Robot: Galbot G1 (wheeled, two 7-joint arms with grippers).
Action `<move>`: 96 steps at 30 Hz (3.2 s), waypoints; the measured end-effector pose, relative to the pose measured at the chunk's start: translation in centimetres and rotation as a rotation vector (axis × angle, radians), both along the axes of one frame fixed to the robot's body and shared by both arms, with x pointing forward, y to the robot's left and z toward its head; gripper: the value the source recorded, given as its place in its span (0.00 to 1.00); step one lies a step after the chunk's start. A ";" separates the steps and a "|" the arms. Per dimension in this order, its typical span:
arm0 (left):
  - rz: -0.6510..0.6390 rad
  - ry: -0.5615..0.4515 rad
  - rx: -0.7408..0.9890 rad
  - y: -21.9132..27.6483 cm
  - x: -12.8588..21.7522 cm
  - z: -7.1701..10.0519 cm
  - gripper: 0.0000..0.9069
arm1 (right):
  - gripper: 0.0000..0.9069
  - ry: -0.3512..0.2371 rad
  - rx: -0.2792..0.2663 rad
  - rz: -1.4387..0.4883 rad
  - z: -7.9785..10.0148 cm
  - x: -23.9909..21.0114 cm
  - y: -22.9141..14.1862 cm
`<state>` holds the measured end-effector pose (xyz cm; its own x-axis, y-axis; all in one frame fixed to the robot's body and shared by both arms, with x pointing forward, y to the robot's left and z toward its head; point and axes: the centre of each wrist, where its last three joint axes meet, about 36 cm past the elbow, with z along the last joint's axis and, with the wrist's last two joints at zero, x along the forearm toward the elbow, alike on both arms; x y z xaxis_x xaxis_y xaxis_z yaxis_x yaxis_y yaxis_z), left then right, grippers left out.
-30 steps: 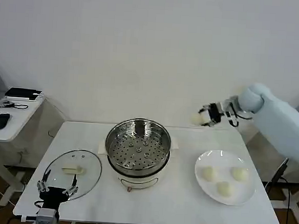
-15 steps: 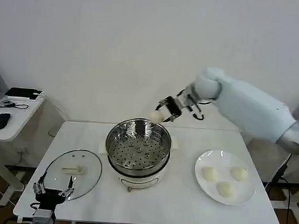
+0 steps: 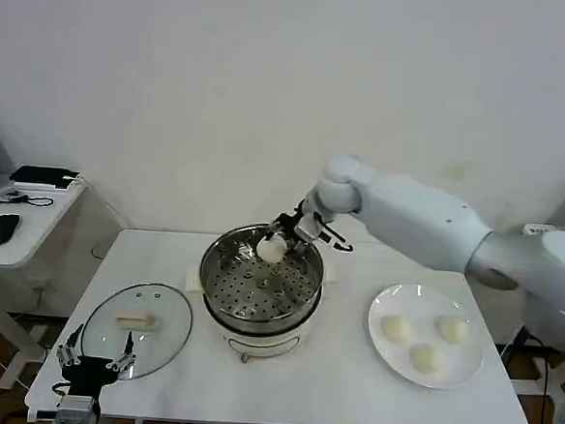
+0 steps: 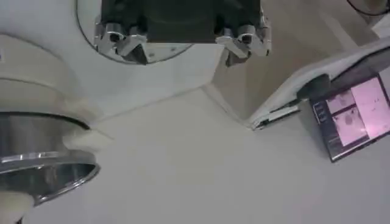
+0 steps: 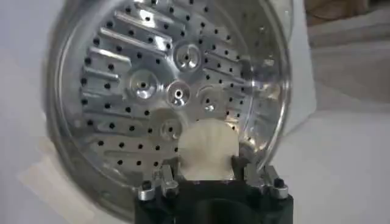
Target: Take steamed baozi put them in steamer then cover it.
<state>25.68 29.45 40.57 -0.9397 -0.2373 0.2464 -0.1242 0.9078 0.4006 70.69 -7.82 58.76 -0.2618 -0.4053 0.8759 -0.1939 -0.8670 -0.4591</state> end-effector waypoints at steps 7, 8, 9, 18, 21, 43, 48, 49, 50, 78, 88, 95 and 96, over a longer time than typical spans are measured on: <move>0.010 -0.001 0.003 0.2 -0.1 0.1 1.00 | 0.66 -0.022 -0.006 0.055 -1.3 1.1 1.5; 0.010 -0.001 0.003 0.2 -0.1 0.1 1.00 | 0.66 -0.023 -0.007 0.062 -1.5 1.2 1.7; 0.010 -0.001 0.002 0.2 -0.1 0.1 1.00 | 0.66 -0.023 -0.007 0.068 -1.7 1.3 1.9; 0.011 -0.003 -0.004 0.1 0.0 0.0 1.00 | 1.00 -0.032 -0.027 0.108 -2.4 1.9 2.7; 0.010 -0.002 -0.006 0.0 0.0 -0.1 1.00 | 1.00 -0.044 -0.028 0.112 -1.8 2.1 2.5; 0.003 -0.030 -0.037 1.4 1.8 0.2 1.00 | 1.00 -0.043 0.068 -0.386 7.8 -1.9 -17.1; 0.014 -0.062 -0.062 2.5 2.7 0.9 1.00 | 1.00 0.016 0.054 -0.576 5.9 -4.8 -24.0; 0.016 -0.067 -0.066 2.6 2.8 1.0 1.00 | 1.00 0.031 0.053 -0.607 5.4 -5.4 -25.0; 0.018 -0.072 -0.070 2.8 3.0 1.1 1.00 | 1.00 0.046 0.052 -0.635 4.9 -5.9 -25.8; 0.000 -0.100 -0.085 4.2 4.9 1.9 1.00 | 1.00 0.349 0.064 -1.059 -10.6 -12.3 -30.8; 0.002 -0.094 -0.078 4.3 4.8 1.8 1.00 | 1.00 0.363 0.071 -1.085 -12.8 -11.0 -29.2; 0.005 -0.087 -0.078 4.3 4.7 1.6 1.00 | 0.84 0.363 0.062 -1.090 -13.8 -10.1 -27.6; 0.006 -0.087 -0.078 4.3 4.7 1.6 1.00 | 0.84 0.361 0.059 -1.092 -13.9 -10.1 -27.6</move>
<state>30.36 33.72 42.13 -0.9571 -0.2257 0.1817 -0.1606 0.9351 0.3160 60.63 -35.38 44.90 -0.2359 -0.1596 0.9586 -0.9568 -0.1347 -0.2579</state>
